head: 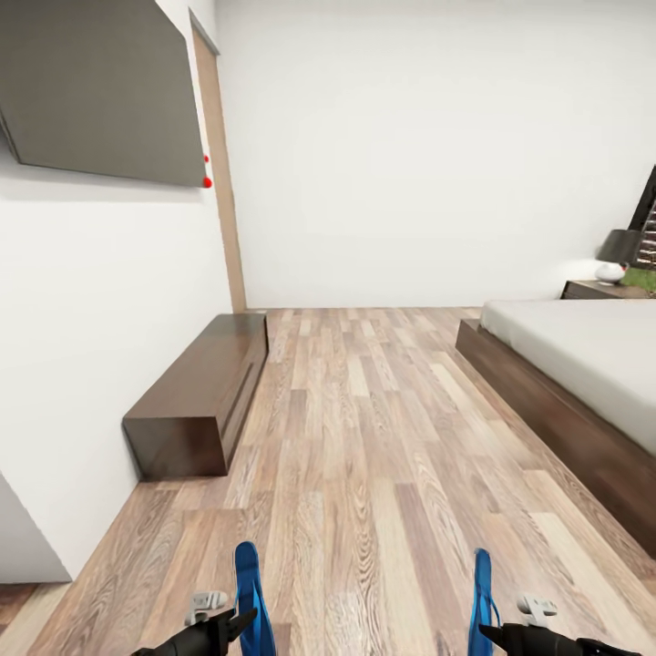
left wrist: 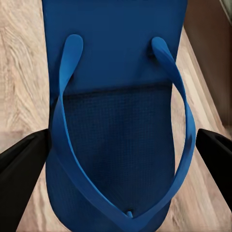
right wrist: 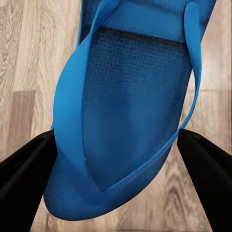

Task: In the bedroom, move the book from the bed onto either nightstand, and place the two sandals side by side next to the bed.

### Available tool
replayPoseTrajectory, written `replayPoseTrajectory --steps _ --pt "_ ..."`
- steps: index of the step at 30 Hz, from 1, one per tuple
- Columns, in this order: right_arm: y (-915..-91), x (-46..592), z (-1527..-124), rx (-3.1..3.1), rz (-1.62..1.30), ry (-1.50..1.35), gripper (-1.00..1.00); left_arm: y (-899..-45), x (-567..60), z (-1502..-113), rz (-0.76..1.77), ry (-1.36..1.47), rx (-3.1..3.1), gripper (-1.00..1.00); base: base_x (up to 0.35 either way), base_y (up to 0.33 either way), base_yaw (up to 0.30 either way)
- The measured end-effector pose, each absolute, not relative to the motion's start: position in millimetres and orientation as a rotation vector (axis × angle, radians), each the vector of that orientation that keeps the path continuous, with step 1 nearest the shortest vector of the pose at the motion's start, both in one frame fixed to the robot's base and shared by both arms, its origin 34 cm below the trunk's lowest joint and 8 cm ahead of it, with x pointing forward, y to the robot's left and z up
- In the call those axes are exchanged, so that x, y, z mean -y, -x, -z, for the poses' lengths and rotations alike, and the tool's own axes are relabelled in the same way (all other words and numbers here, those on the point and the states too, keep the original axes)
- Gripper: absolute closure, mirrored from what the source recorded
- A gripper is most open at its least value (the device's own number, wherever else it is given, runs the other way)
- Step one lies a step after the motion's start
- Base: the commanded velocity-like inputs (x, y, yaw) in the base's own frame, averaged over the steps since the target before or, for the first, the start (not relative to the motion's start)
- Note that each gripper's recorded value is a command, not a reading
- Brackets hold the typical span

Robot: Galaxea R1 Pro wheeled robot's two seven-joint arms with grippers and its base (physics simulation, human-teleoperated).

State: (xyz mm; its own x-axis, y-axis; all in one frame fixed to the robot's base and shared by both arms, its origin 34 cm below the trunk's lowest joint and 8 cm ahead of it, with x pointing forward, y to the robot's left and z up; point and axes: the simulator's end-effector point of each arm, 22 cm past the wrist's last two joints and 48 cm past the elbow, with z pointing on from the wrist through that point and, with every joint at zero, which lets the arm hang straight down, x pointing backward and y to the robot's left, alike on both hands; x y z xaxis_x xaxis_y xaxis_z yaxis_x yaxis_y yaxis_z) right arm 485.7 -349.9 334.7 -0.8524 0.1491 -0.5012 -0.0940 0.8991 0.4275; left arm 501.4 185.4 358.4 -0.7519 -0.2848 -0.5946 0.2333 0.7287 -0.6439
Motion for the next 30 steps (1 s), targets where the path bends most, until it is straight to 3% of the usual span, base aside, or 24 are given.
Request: replayPoseTrajectory --steps 30 --pt "-485.7 350.1 -334.7 -2.521 -0.603 -0.040 1.00 -501.6 -185.6 -358.3 0.951 0.039 -2.227 1.00 0.000 0.000 -0.284"
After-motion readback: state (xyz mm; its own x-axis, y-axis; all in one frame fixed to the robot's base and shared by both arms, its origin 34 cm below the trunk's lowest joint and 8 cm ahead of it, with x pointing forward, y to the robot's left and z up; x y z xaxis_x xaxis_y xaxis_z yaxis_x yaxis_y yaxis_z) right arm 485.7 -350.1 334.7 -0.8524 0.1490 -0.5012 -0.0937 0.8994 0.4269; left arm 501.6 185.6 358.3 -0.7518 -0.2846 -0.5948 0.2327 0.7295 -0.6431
